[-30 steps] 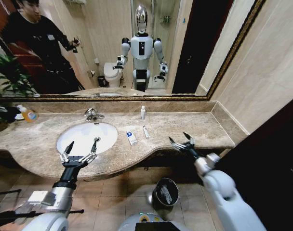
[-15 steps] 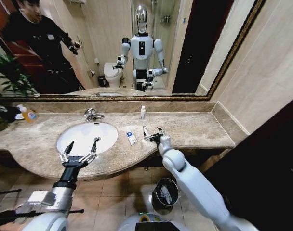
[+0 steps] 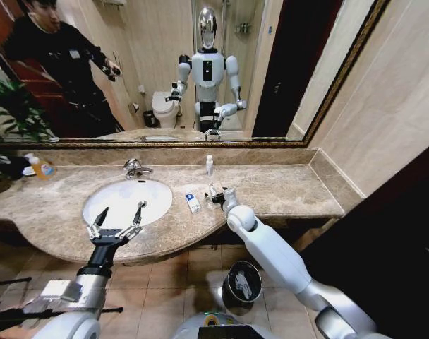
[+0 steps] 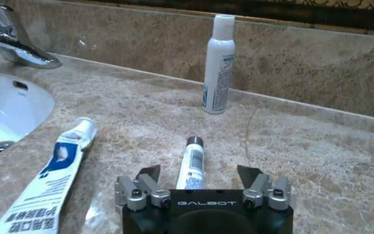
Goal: Pick up the trash from the sink and place it in the trash bin.
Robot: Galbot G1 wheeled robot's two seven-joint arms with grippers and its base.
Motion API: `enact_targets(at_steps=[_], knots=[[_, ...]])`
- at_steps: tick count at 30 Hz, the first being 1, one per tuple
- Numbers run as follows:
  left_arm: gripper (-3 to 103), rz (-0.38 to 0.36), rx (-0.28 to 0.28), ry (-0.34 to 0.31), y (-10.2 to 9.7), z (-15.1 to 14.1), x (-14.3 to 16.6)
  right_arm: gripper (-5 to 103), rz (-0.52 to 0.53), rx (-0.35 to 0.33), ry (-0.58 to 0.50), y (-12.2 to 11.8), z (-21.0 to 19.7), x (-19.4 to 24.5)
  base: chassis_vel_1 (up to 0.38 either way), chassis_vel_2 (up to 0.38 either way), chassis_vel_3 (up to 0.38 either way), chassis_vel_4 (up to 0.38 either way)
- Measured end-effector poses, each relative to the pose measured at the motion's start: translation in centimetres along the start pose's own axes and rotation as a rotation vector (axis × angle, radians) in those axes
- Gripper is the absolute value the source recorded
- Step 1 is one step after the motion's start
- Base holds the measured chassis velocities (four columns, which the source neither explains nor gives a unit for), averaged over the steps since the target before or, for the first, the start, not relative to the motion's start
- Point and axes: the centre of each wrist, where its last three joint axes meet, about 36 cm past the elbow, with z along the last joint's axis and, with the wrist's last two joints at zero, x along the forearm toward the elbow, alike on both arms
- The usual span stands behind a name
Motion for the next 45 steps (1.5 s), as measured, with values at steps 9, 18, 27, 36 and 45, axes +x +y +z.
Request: enact_targets(at_steps=[9,18,27,36,45], knots=[[100,0.0,0.0,0.0,0.0,0.0,0.0,68,0.007,0.01,0.009,-0.6,0.2,-0.2,0.0,0.0,0.0,0.0],[100,0.0,0.0,0.0,0.0,0.0,0.0,36,0.002,0.013,0.008,-0.7,0.3,-0.1,0.0,0.0,0.0,0.0],[100,0.0,0.0,0.0,0.0,0.0,0.0,9,-0.021,0.001,-0.048,-0.5,-0.5,0.8,0.0,0.0,0.0,0.0],[100,0.0,0.0,0.0,0.0,0.0,0.0,2,-0.219,-0.054,-0.149,-8.4,-2.0,14.3,0.0,0.0,0.0,0.0],[100,0.0,0.0,0.0,0.0,0.0,0.0,2,-0.563,0.007,-0.079,-18.7,6.4,19.6,0.0,0.0,0.0,0.0]])
